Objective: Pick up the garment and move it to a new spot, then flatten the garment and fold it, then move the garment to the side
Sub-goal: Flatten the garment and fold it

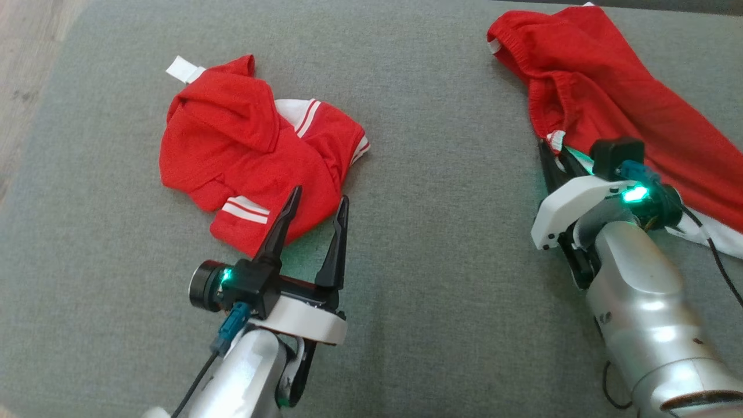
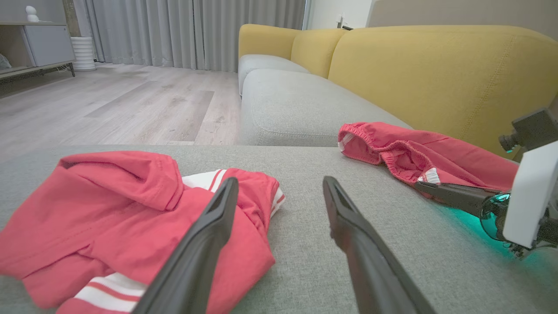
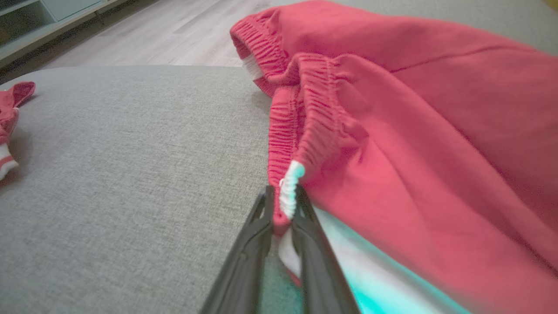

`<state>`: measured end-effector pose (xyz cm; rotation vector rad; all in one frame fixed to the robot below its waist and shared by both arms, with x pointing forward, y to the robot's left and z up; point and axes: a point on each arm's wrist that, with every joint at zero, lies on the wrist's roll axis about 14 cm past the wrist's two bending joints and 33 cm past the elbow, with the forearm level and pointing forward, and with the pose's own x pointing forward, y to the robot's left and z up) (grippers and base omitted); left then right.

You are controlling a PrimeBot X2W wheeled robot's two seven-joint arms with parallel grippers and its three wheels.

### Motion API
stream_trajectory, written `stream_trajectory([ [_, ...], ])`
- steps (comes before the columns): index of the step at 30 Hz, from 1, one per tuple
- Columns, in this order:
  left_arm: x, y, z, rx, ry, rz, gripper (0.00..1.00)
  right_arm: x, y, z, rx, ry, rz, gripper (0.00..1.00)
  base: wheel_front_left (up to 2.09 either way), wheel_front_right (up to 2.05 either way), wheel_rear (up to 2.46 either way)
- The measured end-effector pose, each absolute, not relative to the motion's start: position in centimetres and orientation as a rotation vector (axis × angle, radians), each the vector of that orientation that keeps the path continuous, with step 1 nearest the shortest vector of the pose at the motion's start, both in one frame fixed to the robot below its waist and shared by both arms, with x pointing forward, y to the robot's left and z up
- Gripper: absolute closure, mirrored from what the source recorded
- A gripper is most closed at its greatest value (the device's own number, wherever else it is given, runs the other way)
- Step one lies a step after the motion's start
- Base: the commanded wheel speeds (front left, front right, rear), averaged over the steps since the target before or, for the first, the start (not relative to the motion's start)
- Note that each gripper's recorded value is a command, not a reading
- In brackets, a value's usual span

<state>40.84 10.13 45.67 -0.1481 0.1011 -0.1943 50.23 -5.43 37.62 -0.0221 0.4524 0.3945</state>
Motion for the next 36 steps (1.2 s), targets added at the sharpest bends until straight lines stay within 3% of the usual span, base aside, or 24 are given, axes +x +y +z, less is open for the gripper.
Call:
stream_trajectory([
  [10,40.8,9.9,46.9,-0.145,0.068,-0.199,0.00,48.8,-2.8,40.2,-0.004,0.380,0.491,1.00,0.00,0.00,0.00],
  [30,39.2,9.2,49.0,-0.140,0.011,-0.226,0.00,39.0,2.9,41.0,-0.025,0.454,0.749,1.00,0.00,0.00,0.00],
  [31,39.1,9.2,48.9,-0.141,0.014,-0.226,0.00,38.8,2.8,40.8,-0.028,0.460,0.749,0.11,0.00,0.00,0.00],
  [32,38.9,9.2,48.8,-0.142,0.018,-0.226,0.00,38.7,2.7,40.7,-0.036,0.467,0.748,0.00,0.00,0.00,0.00],
  [36,38.9,9.0,48.8,-0.144,0.018,-0.230,0.00,38.9,2.2,40.7,-0.058,0.459,0.734,0.00,0.00,0.00,0.00],
])
